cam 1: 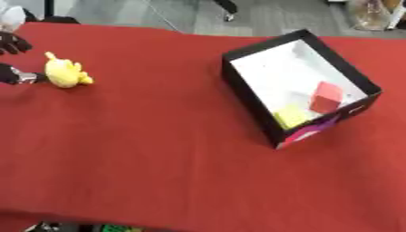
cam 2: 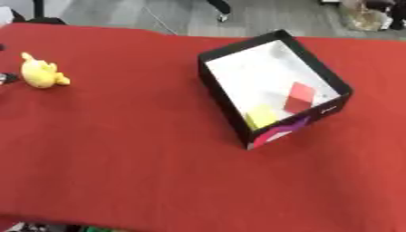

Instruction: Pick up the objects with one hand, pass them to the other hand, and then place them into the box on the other side of the table.

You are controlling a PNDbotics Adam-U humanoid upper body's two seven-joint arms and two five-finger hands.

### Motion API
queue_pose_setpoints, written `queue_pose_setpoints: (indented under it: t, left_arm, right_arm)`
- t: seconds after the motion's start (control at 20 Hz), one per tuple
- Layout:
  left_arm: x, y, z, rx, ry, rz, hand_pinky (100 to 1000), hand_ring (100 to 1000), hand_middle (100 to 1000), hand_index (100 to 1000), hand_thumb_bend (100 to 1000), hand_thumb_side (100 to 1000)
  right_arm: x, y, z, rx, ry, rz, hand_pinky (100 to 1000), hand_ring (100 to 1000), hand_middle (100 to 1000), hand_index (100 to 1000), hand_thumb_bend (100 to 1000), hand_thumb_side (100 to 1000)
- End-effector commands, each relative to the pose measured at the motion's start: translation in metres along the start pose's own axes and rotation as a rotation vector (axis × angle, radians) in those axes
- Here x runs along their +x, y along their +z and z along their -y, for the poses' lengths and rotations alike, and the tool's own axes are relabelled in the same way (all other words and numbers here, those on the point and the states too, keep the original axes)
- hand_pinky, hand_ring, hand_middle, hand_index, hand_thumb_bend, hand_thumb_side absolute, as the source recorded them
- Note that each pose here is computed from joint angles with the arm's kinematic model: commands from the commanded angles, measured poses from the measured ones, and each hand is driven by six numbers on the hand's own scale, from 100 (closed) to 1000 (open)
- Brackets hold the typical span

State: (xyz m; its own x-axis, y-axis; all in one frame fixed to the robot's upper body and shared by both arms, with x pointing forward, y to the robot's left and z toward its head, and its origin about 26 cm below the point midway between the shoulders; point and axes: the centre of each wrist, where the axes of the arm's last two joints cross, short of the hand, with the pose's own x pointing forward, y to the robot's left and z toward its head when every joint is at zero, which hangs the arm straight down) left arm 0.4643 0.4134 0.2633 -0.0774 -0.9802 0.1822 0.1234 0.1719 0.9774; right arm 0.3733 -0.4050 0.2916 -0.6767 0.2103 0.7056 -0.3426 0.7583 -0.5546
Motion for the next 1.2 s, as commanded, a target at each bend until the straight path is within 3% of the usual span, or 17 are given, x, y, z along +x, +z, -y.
queue_pose_setpoints:
  t: [0.05,0.15,0.2,0.4,0.55,1.2]
  left_arm:
    - [-0.007,0.01,-0.025,0.035,-0.034,-0.021,874,839,771,842,531,427]
    - [-0.007,0.01,-0.026,0.033,-0.035,-0.021,876,841,773,846,517,421]
    - [-0.005,0.009,-0.027,0.031,-0.036,-0.015,874,841,773,845,464,265]
    - [-0.003,0.006,-0.029,0.036,-0.017,-0.012,878,839,768,837,423,223]
    - [-0.007,0.006,-0.029,0.027,-0.006,-0.031,877,841,769,814,404,100]
    - [-0.011,0.01,-0.038,0.055,-0.056,-0.046,868,847,776,801,440,100]
  right_arm:
    - [0.013,0.002,0.012,-0.002,0.057,-0.001,1000,1000,1000,1000,100,443]
    - [0.013,0.002,0.012,-0.002,0.057,-0.001,1000,1000,1000,1000,100,434]
    - [0.012,0.002,0.012,-0.002,0.059,-0.004,1000,1000,1000,1000,100,439]
    - [0.012,0.002,0.011,0.003,0.078,-0.006,1000,1000,1000,1000,100,430]
    - [0.012,0.001,0.011,0.013,0.092,-0.016,1000,1000,1000,1000,100,424]
    - [0.013,-0.003,0.008,0.049,0.14,-0.025,1000,1000,1000,1000,100,407]
